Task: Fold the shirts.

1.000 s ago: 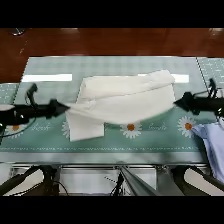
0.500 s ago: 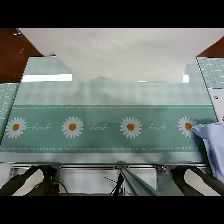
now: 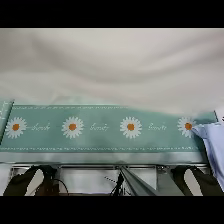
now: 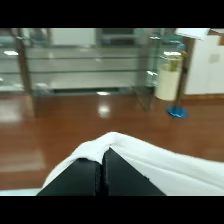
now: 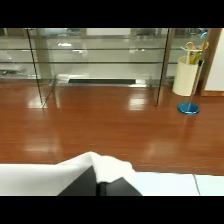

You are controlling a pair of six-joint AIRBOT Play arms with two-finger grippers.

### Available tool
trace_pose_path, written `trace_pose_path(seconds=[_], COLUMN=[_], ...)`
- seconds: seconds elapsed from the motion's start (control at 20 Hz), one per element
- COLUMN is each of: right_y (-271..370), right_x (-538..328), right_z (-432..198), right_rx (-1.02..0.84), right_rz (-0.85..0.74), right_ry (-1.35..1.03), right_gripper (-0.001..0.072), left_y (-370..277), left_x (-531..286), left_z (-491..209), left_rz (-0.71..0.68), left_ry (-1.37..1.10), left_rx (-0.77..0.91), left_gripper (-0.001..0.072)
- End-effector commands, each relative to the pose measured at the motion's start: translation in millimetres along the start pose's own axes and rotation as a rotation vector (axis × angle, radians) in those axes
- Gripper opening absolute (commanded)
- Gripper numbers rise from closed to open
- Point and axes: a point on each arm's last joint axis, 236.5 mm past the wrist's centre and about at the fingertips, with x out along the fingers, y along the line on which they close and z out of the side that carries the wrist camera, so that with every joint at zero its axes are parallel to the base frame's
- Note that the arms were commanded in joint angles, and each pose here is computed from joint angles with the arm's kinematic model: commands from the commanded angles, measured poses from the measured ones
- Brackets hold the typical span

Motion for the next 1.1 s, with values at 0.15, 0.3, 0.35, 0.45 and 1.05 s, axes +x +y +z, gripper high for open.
trace_pose_path(seconds=[0.15,0.3,0.35,0.45,1.05], right_y=[6,1,2,-4,-88], right_x=[-34,2,19,57,317], right_z=[-22,-65,-85,-132,-373], right_rx=[-0.016,0.046,0.078,0.145,0.522], right_rz=[-0.035,0.015,0.05,0.102,0.158], right_ry=[0.041,0.204,0.274,0.402,0.703], right_gripper=[0.0019,0.0018,0.0019,0.0018,0.0018], left_y=[12,23,28,34,30], left_x=[-45,9,30,74,306], left_z=[-26,-101,-134,-200,-467], left_rz=[0.039,0.031,0.026,0.01,0.007], left_ry=[0.036,0.261,0.352,0.486,0.774], left_rx=[0.016,-0.013,0.001,-0.05,-0.415], left_gripper=[0.0018,0.0018,0.0018,0.0018,0.0018])
